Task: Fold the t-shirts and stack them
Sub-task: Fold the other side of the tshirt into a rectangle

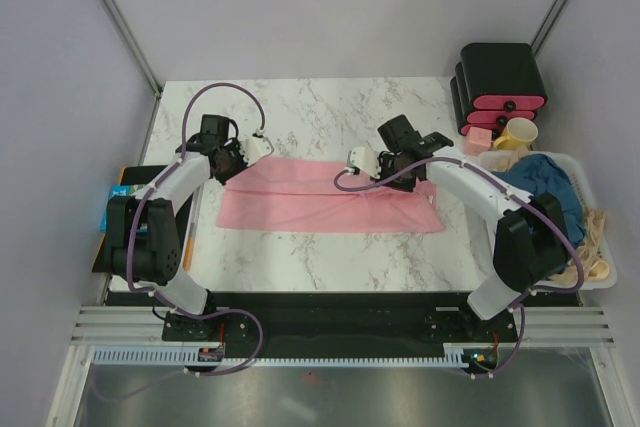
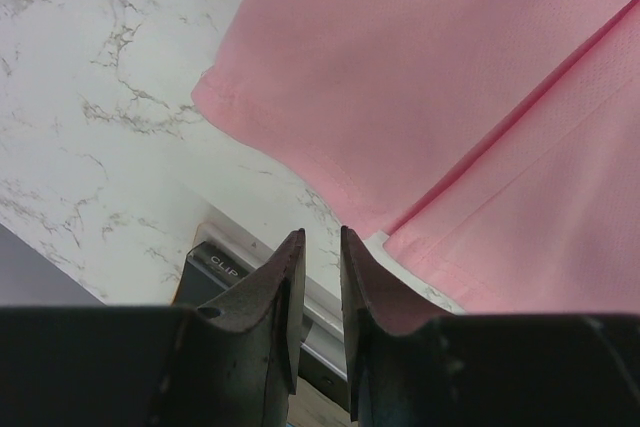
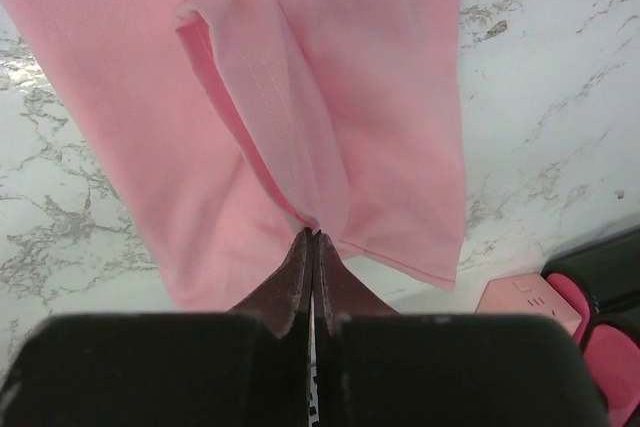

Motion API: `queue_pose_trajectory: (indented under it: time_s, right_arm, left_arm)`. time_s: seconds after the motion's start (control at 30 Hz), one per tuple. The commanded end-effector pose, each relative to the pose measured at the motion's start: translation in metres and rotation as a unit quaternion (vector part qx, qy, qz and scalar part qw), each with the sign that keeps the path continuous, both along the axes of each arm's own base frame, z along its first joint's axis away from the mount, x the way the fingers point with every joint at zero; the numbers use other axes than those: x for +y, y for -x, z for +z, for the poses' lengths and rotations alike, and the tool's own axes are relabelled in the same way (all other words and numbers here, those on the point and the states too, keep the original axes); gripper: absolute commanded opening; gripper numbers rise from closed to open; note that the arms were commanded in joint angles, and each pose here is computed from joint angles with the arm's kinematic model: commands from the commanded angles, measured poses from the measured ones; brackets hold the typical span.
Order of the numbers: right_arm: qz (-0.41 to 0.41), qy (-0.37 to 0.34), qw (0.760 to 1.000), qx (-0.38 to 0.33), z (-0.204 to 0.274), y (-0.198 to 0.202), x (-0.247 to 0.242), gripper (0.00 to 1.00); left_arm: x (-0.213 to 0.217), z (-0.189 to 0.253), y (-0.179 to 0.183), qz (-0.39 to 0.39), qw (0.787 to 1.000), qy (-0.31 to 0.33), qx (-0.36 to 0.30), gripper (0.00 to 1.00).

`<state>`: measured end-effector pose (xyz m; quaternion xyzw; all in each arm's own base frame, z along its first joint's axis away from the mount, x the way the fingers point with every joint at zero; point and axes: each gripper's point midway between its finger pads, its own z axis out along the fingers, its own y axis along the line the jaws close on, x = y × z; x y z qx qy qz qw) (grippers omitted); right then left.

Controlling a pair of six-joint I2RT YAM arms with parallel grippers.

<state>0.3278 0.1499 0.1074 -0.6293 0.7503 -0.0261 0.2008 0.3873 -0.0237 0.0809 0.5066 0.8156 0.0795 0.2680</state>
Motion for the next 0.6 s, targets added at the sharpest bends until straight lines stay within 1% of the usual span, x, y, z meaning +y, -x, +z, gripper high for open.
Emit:
queue_pose_trajectory:
  time_s: [0.0,0.37,0.57]
  right_arm:
    - [0.014,-0.005,1.0,-0.02,0.027,0.0,-0.001,0.0]
    - [0.041,0.017,0.999,0.013,0.023,0.025,-0.014,0.0]
    - [0.052,0.027,0.997,0.042,0.009,0.04,-0.017,0.01]
  left_arm:
    - [-0.003,-0.003,0.004,0.009,1.0,0.019,0.009,0.28]
    - [-0.004,-0.006,0.003,0.01,1.0,0.02,0.013,0.28]
    - [-0.005,-0.009,0.003,0.009,1.0,0.023,0.017,0.28]
